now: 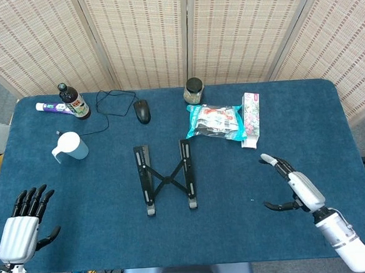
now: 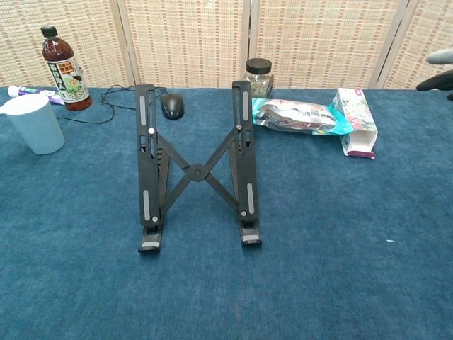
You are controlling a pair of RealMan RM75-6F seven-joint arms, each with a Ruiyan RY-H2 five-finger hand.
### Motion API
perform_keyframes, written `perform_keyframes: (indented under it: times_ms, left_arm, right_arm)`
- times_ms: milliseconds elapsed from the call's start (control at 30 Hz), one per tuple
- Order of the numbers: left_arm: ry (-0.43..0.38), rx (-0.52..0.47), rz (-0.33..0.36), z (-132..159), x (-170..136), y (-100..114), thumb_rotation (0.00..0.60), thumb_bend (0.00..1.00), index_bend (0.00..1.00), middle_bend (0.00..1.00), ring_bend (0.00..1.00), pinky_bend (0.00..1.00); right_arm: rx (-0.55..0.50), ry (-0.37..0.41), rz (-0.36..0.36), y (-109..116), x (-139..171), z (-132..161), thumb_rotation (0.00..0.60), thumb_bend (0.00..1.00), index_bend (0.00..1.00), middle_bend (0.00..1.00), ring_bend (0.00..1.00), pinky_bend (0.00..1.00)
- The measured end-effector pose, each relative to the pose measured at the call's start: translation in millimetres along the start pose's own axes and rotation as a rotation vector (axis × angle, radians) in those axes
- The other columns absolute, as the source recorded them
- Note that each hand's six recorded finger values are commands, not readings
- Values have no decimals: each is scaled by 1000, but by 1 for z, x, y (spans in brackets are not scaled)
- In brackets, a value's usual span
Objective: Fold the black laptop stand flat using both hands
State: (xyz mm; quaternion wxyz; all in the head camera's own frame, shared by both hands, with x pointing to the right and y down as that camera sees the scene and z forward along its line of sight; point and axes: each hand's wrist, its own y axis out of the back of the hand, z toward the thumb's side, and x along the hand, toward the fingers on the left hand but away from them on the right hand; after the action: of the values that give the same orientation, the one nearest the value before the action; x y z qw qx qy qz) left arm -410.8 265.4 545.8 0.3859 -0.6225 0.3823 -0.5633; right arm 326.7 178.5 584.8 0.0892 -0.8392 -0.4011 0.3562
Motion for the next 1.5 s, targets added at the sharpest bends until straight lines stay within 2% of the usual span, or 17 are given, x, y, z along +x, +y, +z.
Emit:
perform_keyframes:
  times_ms: [367, 533, 800, 1500]
  left_arm:
    - [0, 0, -12, 0, 0, -3, 600, 172, 105, 33, 0, 19]
    - [3, 3, -12, 0, -1, -3, 600, 172, 105, 34, 0, 19]
    - [11, 4, -18, -2, -2, -4, 600, 172, 105, 33, 0, 20]
    - [12, 0, -27, -1, -3, -6, 600, 172, 106, 33, 0, 19]
  right_arm:
    - [-356, 32, 127, -26, -66, 25, 600, 58, 0, 128, 0, 0]
    - [-476, 21, 173, -42, -98, 32, 600, 0, 0, 128, 0, 0]
    - [-601, -5, 193, -60, -137, 37, 600, 0, 0, 128, 0, 0]
    - [-839, -54, 287, -98, -193, 49, 600, 0, 0, 130, 0, 0]
